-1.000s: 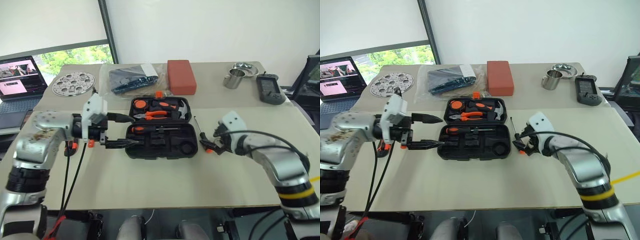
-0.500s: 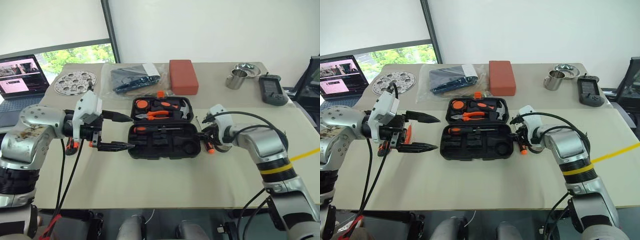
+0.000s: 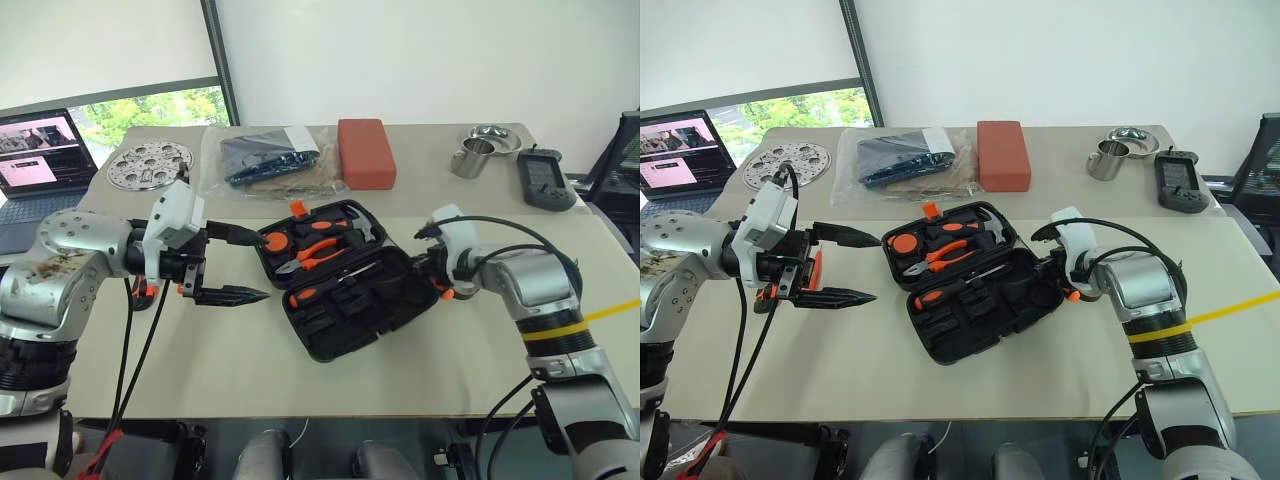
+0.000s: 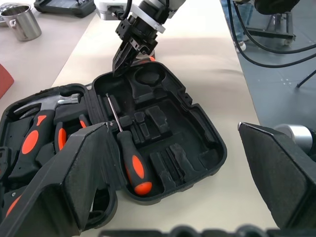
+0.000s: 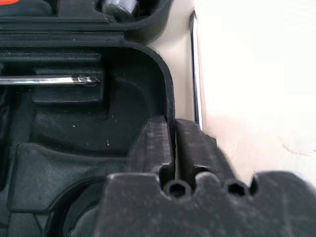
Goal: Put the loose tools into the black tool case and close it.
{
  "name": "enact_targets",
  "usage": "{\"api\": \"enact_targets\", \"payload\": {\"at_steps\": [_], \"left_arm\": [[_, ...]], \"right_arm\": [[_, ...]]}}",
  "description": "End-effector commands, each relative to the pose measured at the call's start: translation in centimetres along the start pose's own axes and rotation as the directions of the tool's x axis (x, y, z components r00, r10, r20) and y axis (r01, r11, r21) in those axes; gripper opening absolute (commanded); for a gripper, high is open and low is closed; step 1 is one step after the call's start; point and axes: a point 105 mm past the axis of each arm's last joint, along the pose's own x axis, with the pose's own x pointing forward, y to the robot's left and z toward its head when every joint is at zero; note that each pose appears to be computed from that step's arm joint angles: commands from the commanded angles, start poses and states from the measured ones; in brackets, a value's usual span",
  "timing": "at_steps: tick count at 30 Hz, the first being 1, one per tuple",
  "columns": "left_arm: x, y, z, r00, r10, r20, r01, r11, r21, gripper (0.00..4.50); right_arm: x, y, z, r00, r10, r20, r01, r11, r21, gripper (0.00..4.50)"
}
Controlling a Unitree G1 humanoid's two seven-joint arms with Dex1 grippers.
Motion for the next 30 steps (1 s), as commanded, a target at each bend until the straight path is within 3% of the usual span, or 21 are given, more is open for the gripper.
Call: {"api": "enact_targets", "payload": {"at_steps": [1, 6, 7, 10, 19, 23, 30], "left_arm": [[-0.2, 0.2, 0.7, 1.0, 0.0, 0.007, 0.0, 0.999, 0.037, 4.5], [-0.1, 0.4, 0.5, 1.0, 0.008, 0.001, -0.008, 0.999, 0.044, 4.5], [-0.1, 0.4, 0.4, 1.0, 0.008, -0.003, -0.008, 0.999, 0.045, 4.5], [-0.1, 0.4, 0.3, 1.0, 0.005, -0.002, -0.005, 0.999, 0.044, 4.5], [-0.1, 0.6, 0.2, 1.0, 0.007, 0.006, -0.008, 0.999, 0.044, 4.5], [-0.1, 0.6, 0.1, 1.0, 0.008, 0.01, -0.008, 0.999, 0.044, 4.5], [-0.2, 0.8, 0.0, 1.0, 0.013, 0.009, -0.014, 0.999, 0.046, 4.5]], "right_arm": [[-0.3, 0.4, -0.6, 1.0, 0.014, -0.018, -0.014, 1.0, 0.019, 2.07], [-0.4, -0.3, -0.4, 0.998, -0.061, 0.014, 0.059, 0.993, 0.103, 3.71], [-0.4, -0.3, -0.5, 0.998, -0.064, 0.017, 0.062, 0.992, 0.109, 3.71], [-0.3, 0.7, -0.6, 0.998, -0.058, 0.031, 0.054, 0.993, 0.107, 3.21], [0.4, 1.9, -0.4, 0.994, -0.091, 0.054, 0.084, 0.99, 0.118, 0.12], [0.4, 1.7, 0.0, 0.986, -0.145, 0.077, 0.132, 0.979, 0.157, 0.05], [-0.3, 1.4, 1.4, 0.947, -0.284, 0.149, 0.19, 0.87, 0.455, 0.05]]}}
